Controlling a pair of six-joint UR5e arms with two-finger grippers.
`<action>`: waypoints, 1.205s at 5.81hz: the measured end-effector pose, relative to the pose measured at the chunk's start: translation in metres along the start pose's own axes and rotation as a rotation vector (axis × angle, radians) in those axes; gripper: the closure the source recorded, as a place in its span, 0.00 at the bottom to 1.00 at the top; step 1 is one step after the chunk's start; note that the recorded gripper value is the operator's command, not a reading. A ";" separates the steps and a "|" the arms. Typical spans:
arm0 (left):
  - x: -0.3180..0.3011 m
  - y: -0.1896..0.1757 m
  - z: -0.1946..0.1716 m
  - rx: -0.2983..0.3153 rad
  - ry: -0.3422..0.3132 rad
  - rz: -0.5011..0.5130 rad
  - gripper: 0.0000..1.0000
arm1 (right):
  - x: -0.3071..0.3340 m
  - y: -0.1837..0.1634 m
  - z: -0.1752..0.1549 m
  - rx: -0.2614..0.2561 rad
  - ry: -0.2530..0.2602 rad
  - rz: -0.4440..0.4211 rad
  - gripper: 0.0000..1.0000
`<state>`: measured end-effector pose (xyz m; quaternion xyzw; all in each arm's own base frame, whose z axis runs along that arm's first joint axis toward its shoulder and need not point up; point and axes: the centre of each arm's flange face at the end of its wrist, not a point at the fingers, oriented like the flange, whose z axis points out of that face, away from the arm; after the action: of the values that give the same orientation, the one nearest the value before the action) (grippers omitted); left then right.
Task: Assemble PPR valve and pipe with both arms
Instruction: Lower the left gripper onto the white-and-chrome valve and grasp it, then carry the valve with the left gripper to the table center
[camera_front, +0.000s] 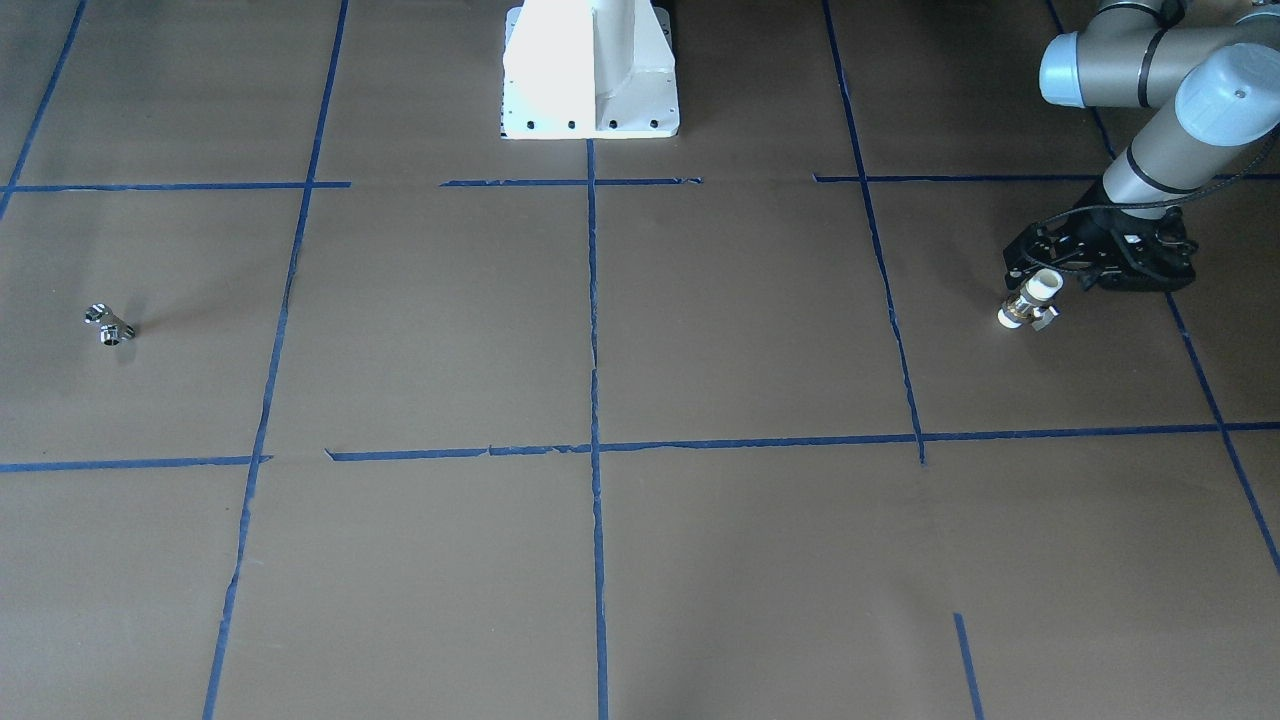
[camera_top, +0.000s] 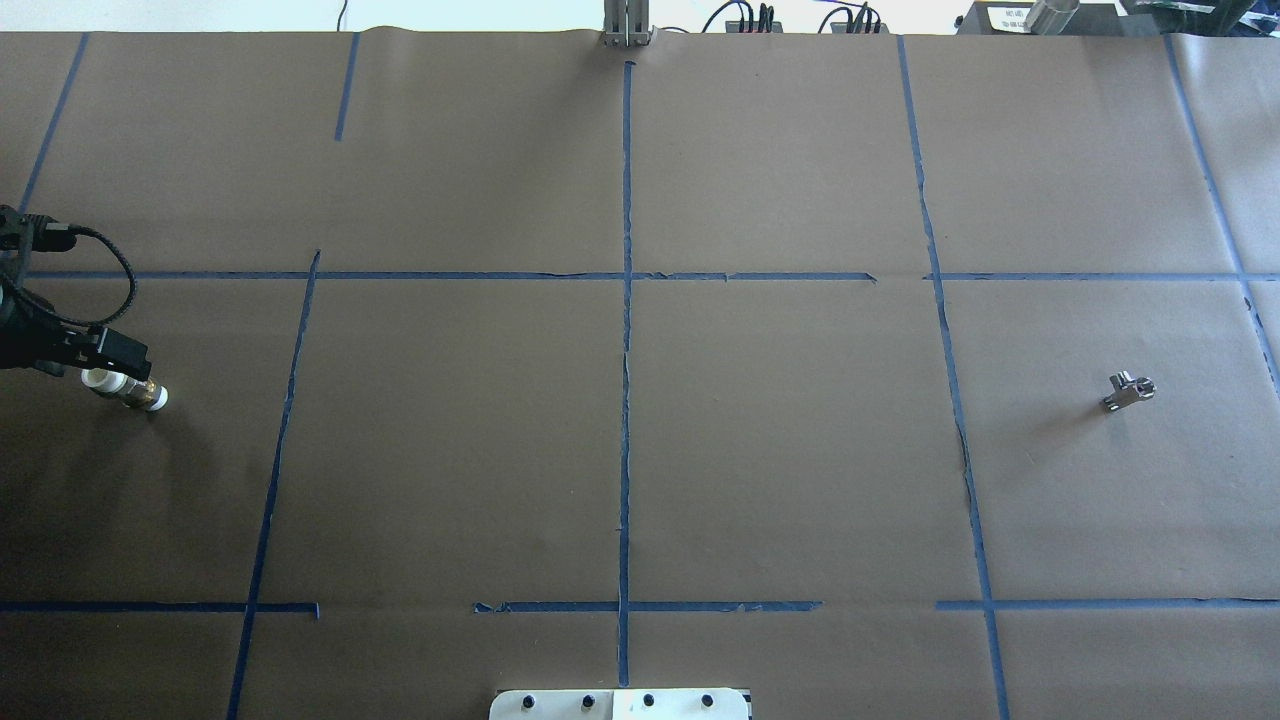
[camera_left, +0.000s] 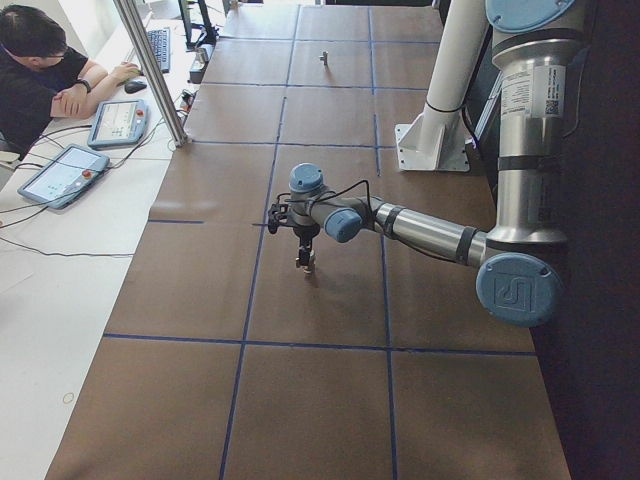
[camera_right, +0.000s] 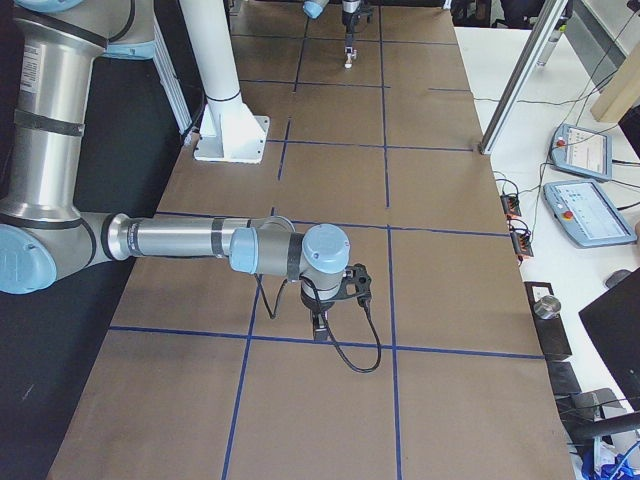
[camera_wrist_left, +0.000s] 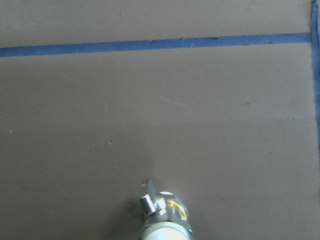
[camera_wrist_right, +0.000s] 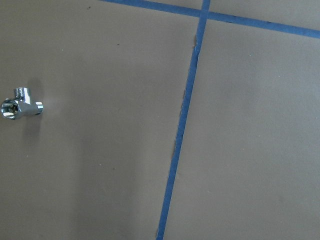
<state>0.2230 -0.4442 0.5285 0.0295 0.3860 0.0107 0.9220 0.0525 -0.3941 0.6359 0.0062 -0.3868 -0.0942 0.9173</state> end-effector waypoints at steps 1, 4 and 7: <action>0.000 0.000 0.000 0.000 -0.001 -0.001 0.23 | 0.000 0.000 0.000 0.000 0.000 0.000 0.00; 0.000 0.000 0.000 0.000 -0.002 -0.003 1.00 | 0.000 0.000 0.000 0.000 0.000 0.000 0.00; 0.010 0.000 -0.011 0.012 0.012 0.009 1.00 | -0.001 0.000 0.000 0.001 -0.001 0.000 0.00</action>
<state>0.2222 -0.4438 0.5134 0.0366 0.3915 0.0129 0.9194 0.0524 -0.3942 0.6352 0.0069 -0.3875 -0.0940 0.9171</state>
